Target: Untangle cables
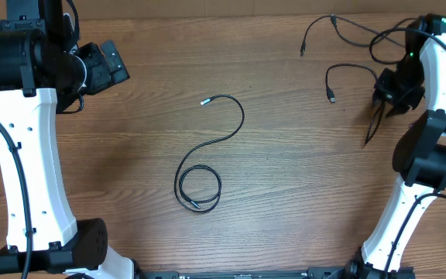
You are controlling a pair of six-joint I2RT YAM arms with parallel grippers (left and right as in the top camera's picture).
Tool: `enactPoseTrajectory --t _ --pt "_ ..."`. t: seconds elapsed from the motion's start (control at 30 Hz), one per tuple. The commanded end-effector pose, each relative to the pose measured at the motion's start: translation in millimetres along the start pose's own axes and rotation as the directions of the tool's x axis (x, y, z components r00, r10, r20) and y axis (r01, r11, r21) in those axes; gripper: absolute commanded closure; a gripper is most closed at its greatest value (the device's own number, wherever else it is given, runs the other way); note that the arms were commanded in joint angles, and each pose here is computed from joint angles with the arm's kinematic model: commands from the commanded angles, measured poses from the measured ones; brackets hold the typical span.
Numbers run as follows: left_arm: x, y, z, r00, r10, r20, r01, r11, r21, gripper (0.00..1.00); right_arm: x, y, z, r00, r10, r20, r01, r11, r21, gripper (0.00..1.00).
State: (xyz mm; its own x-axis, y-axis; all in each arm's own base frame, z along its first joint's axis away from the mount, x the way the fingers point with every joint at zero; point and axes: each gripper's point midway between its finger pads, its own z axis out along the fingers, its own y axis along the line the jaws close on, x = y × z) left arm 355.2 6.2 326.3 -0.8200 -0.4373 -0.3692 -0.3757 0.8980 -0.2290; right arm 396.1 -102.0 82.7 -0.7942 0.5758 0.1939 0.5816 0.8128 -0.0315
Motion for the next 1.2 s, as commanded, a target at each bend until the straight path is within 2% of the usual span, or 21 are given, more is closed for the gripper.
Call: enactPoseTrajectory --t 0.0,0.07,0.2,0.4,0.63,0.9,1.17 --pt "-1.4 -2.4 -0.8 0.999 0.043 0.009 -0.043 0.999 0.002 0.00 1.3 -2.8 0.3 1.000 -0.001 0.009 0.001 1.000 0.006 0.67" --pt "-1.3 -2.5 -0.8 0.999 0.044 0.009 -0.044 0.999 0.002 0.00 -0.7 -1.8 3.8 1.000 -0.002 0.014 0.002 1.000 0.004 0.71" --pt "-1.3 -2.4 -0.8 0.999 0.043 0.009 -0.043 0.999 0.002 0.00 -11.5 4.6 3.6 0.998 0.009 0.056 -0.007 1.000 -0.025 0.87" --pt "-0.3 -2.2 -0.8 0.999 0.044 0.005 -0.044 0.999 0.001 0.00 -30.8 18.9 0.9 0.987 0.107 0.120 -0.094 0.990 -0.107 0.96" --pt "0.7 -1.7 -0.8 0.999 0.043 0.001 -0.043 0.999 -0.001 0.00 -53.5 33.9 -4.2 0.971 0.106 0.217 -0.073 0.985 -0.154 0.96" --pt "1.6 -1.4 -0.8 0.999 0.043 -0.003 -0.043 0.999 -0.002 0.01 -80.3 46.1 -7.3 0.932 0.214 0.292 -0.147 0.961 -0.233 0.96" --pt "3.9 -0.4 -0.8 0.999 0.042 -0.013 -0.042 0.999 -0.005 0.00 -89.9 51.5 13.3 0.922 0.232 0.310 -0.156 0.955 -0.253 0.96"
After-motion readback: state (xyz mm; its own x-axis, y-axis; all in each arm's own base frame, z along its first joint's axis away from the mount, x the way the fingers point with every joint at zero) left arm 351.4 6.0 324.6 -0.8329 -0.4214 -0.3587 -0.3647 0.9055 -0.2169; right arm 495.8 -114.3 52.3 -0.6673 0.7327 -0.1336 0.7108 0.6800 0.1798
